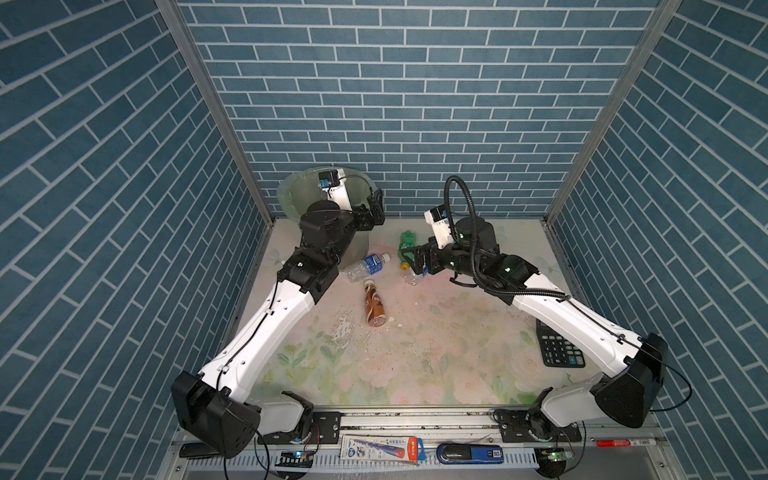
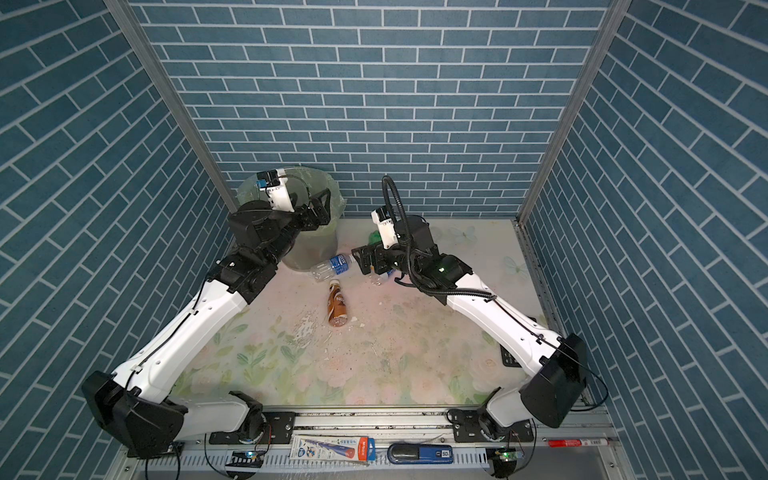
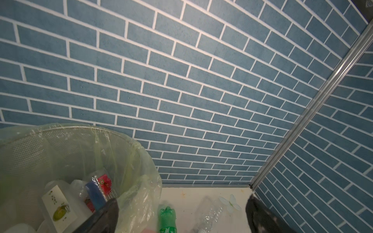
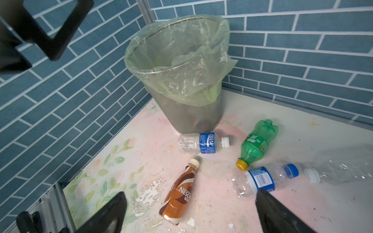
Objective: Throw the plastic bottles in the bin
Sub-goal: 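Lower the left gripper around the brown Nescafe bottle and close it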
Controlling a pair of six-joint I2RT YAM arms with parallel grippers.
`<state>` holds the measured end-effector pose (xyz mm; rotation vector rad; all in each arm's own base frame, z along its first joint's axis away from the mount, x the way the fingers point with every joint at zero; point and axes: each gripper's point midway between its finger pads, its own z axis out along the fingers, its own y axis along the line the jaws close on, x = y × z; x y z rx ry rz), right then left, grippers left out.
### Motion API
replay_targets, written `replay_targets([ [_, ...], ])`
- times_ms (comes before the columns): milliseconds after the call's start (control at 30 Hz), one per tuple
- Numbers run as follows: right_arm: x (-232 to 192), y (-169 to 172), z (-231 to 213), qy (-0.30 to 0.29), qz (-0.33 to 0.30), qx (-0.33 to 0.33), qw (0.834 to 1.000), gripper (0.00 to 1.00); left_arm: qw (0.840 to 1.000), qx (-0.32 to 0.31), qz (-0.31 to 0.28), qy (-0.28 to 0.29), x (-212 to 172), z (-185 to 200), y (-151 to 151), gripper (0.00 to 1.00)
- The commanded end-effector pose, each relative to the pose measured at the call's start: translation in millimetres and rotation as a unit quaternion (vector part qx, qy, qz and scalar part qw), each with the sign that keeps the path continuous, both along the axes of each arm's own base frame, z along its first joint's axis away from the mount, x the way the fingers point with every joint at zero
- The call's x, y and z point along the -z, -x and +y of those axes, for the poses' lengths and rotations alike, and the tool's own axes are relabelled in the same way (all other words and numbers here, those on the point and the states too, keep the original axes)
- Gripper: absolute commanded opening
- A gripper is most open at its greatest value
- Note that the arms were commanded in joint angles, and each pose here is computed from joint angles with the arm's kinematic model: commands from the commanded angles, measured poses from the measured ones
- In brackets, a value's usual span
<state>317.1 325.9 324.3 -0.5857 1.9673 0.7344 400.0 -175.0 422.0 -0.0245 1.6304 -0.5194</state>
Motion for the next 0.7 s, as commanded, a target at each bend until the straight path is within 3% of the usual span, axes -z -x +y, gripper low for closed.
replay_targets([
  [0, 8, -4, -27, 0.004, 0.01, 0.051, 0.999, 0.99, 0.997, 0.04, 0.069, -0.006, 45, -20, 15, 0.99],
  [133, 33, -5, -45, 0.009, 0.038, 0.075, 0.996, 0.99, 0.988, 0.052, 0.14, -0.043, 92, -28, 32, 0.99],
  [233, 52, -4, -52, 0.005, 0.066, 0.08, 0.995, 0.99, 0.972, 0.048, 0.217, -0.07, 138, -26, 45, 0.99],
  [467, 91, 1, -52, 0.028, 0.1, 0.073, 0.992, 0.99, 0.925, 0.053, 0.366, -0.084, 236, -21, 76, 0.99],
  [667, 106, 5, -53, 0.035, 0.117, 0.073, 0.99, 0.99, 0.885, 0.063, 0.454, -0.085, 298, -26, 94, 0.99],
])
